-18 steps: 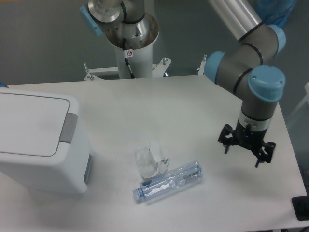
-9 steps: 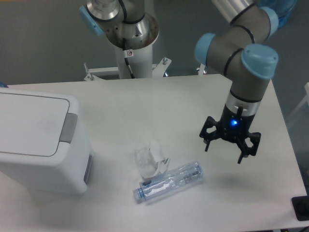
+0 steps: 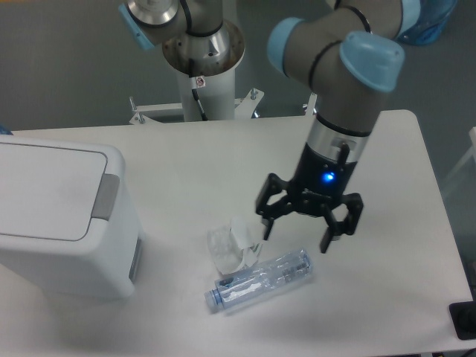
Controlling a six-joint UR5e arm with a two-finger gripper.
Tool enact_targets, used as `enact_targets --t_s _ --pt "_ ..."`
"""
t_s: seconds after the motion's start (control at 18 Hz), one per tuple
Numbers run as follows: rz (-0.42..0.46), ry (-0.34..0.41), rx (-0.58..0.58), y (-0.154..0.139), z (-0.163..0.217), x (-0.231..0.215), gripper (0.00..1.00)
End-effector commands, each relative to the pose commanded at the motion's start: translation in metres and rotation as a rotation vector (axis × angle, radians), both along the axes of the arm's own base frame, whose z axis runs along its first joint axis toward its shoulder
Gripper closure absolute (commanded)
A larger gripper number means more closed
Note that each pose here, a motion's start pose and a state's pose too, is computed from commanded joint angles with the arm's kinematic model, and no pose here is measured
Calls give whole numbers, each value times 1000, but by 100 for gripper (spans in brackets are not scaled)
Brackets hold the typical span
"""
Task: Open the trash can
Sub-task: 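Move the open gripper across the table toward the trash can lid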
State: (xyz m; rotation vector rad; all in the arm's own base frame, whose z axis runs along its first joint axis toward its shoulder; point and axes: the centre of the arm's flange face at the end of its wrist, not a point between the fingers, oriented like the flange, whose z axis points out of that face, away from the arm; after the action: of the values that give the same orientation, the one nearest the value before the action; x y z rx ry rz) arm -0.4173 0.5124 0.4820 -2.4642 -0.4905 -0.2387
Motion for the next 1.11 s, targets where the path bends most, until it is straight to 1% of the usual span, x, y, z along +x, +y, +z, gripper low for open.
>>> enact_targets --t_s 0.11,0.22,0.39,0.56,0.61,0.72,0.89,1.11 --pt "28 -35 -1 8 5 15 0" --pt "27 -52 -1 17 9 35 0" --pt "17 -71 -8 13 10 66 0" --pt "-14 -77 -10 10 12 102 0" --pt "-14 -78 -9 6 12 107 0" --pt "-24 -81 -12 7 9 114 0" --pt "-67 -78 -15 21 8 135 0" --pt "-95 -87 -28 31 -2 147 0"
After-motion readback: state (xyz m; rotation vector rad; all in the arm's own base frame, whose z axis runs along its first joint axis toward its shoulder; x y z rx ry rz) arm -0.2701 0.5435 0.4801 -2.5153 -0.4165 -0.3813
